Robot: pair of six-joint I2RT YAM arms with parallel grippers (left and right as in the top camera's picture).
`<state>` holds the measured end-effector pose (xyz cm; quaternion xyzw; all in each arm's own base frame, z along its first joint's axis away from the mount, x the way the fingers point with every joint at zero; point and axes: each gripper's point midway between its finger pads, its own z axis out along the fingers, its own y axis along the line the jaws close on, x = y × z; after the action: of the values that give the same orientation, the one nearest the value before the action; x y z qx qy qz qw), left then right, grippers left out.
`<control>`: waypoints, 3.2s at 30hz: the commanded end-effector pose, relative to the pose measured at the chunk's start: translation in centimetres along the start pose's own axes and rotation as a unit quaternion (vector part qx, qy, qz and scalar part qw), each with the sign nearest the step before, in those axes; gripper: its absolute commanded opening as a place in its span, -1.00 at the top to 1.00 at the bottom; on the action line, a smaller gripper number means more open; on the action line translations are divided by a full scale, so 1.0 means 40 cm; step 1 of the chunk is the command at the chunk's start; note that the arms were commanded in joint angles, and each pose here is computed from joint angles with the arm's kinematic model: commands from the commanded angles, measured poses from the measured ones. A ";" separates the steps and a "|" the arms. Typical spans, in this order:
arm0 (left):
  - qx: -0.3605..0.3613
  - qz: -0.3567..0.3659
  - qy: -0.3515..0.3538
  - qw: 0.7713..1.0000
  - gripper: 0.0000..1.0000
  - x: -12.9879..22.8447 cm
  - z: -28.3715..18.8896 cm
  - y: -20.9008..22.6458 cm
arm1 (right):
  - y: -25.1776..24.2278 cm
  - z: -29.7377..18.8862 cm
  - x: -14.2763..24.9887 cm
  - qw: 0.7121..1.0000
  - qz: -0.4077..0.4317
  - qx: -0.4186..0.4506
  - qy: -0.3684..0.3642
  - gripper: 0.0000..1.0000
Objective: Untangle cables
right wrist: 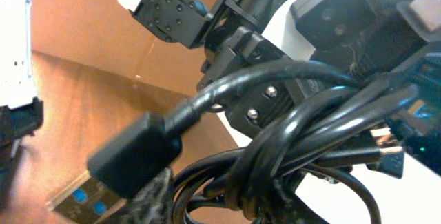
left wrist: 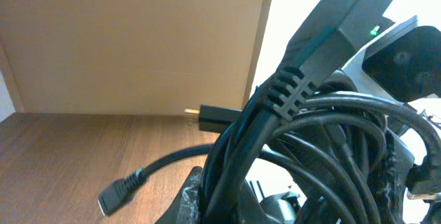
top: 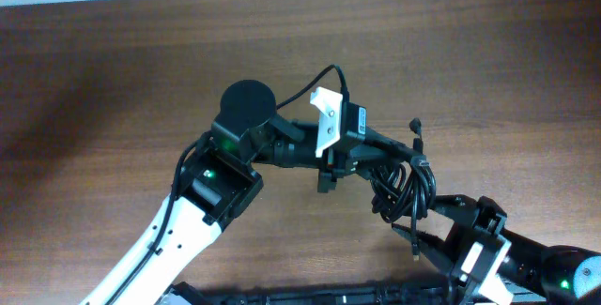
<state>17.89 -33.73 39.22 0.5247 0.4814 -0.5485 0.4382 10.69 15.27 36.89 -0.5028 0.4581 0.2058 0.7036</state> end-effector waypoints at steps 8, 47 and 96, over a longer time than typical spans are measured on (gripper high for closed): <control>0.007 0.018 -0.006 1.000 0.99 -0.019 0.002 -0.008 | 0.051 -0.004 -0.034 0.996 -0.058 -0.059 -0.030 0.74; -0.226 -0.001 0.059 0.972 -0.98 0.059 -0.026 0.152 | -0.168 -0.044 0.082 0.948 0.225 0.221 0.049 0.92; -0.287 -0.013 0.078 0.955 1.00 0.083 -0.021 0.168 | -0.162 -0.033 0.028 0.949 0.248 0.194 0.005 0.92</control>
<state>19.96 -35.34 35.01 0.5076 0.5867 -0.4011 0.4872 16.13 10.73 39.09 -0.2175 0.6031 0.2640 0.7206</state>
